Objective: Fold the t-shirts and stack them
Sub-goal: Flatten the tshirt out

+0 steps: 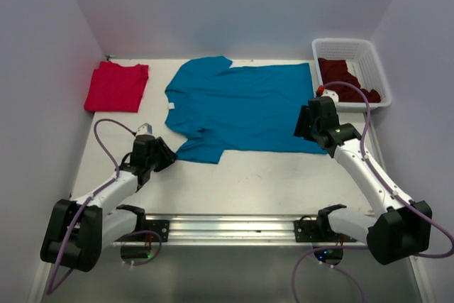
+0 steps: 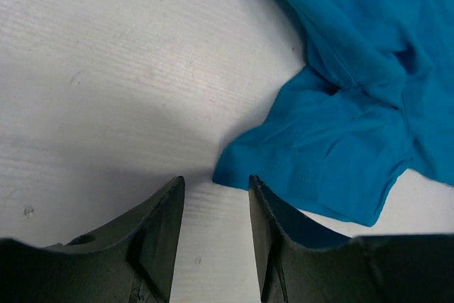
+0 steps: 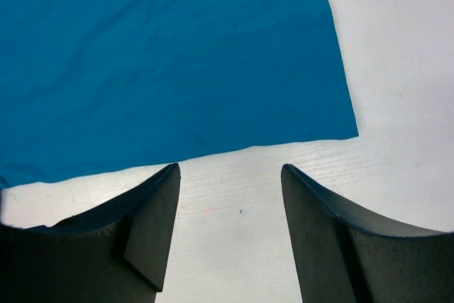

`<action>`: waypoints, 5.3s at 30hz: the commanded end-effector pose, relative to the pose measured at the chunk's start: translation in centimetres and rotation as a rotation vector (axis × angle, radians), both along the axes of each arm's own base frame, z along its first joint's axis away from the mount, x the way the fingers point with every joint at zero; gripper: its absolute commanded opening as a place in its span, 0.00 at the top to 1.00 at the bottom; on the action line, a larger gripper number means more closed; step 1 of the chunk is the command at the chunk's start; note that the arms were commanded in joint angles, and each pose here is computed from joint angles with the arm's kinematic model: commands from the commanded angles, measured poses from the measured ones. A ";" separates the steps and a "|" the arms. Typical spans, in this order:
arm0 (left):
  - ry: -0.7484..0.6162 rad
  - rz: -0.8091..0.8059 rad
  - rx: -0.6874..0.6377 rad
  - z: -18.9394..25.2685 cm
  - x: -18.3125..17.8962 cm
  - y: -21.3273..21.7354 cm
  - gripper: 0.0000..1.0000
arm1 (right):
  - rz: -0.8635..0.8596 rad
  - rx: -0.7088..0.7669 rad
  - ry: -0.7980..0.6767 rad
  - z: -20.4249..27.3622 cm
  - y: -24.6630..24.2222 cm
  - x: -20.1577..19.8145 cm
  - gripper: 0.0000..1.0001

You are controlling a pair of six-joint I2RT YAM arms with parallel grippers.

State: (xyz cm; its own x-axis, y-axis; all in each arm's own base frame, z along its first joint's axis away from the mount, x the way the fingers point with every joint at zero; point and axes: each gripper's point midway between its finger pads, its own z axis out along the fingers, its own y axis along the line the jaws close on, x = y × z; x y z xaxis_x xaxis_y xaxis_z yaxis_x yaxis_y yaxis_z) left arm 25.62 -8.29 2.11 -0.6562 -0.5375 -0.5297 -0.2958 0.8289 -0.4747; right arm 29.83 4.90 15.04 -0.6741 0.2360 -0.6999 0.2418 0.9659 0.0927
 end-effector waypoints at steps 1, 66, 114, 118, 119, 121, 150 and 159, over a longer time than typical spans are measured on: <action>-0.004 0.013 0.041 -1.0 0.7 0.7 0.53 | 0.003 0.007 -0.034 0.5 0.3 0.9 0.37; -0.187 -0.075 -0.023 14.1 1.6 -1.0 1.00 | -0.466 -0.058 0.281 -11.1 -6.2 -2.7 0.56; -0.195 -0.071 -0.042 15.2 1.2 -1.2 0.98 | -0.473 -0.023 0.136 -7.8 -6.7 -2.4 1.00; -0.190 -0.070 -0.043 15.3 1.1 -1.1 0.98 | -0.469 -0.018 0.097 -6.2 -6.8 -2.6 1.00; -0.192 -0.070 -0.044 15.3 1.1 -1.1 0.98 | -0.469 -0.016 0.088 -5.8 -6.8 -2.6 1.00; -0.198 -0.068 -0.049 15.6 1.0 -1.1 0.98 | -0.464 -0.014 0.082 -5.2 -6.8 -2.6 1.00; -0.311 -0.003 -0.071 24.0 -2.6 0.4 0.93 | -0.398 0.038 -0.085 3.5 -6.5 -2.5 1.00; -0.242 -0.016 -0.051 19.2 -0.3 -0.2 0.91 | -0.379 0.028 -0.045 1.7 -5.9 -0.5 1.00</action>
State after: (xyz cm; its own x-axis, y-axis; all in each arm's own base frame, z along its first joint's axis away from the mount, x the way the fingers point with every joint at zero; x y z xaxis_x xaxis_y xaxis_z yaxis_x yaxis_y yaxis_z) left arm 23.91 -8.06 22.80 -0.5080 -0.5640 -0.6511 -0.1522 0.8027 -0.5766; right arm 27.63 -1.20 15.63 -0.5287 0.4865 -0.6955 0.5878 0.8010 0.1135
